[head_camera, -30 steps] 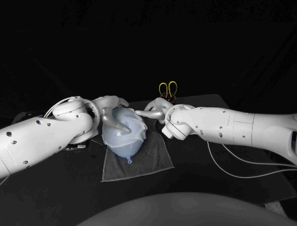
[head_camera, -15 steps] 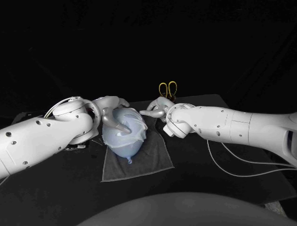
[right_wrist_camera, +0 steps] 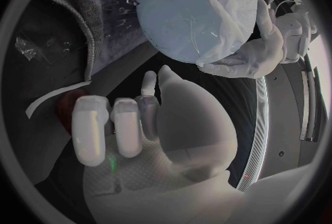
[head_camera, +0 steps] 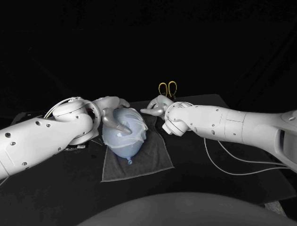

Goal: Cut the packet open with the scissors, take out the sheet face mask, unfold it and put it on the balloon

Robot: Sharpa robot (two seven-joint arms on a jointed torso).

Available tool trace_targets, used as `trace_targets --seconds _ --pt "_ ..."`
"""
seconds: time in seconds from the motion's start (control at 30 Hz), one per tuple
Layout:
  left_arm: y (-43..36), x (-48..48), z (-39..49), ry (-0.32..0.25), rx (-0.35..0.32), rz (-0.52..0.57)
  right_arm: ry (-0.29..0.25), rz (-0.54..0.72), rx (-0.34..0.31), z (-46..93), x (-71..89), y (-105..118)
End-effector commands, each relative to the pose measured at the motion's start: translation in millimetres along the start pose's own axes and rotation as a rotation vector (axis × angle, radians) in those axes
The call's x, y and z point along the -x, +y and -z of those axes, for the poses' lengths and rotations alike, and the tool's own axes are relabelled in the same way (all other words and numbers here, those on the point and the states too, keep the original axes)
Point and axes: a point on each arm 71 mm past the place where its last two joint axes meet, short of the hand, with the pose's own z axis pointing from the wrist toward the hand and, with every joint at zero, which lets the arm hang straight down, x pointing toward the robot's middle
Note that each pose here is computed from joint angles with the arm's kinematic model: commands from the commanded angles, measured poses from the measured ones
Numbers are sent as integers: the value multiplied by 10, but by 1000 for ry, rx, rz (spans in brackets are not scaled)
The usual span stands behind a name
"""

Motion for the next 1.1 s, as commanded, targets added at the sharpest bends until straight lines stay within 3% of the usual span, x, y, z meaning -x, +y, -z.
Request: trace_targets --seconds 0.03,0.27,0.47,0.83,1.1 --pt "32 -33 4 27 14 -6 -20 -5 47 78 32 19" --pt "60 -28 16 25 20 -5 41 -47 153 360 29 54" --pt "79 -24 23 23 23 -3 91 -63 190 507 -21 72" --pt "76 -24 20 23 20 0 133 -83 165 532 -101 83" --pt "61 -27 19 24 16 3 142 -98 87 434 -131 39"
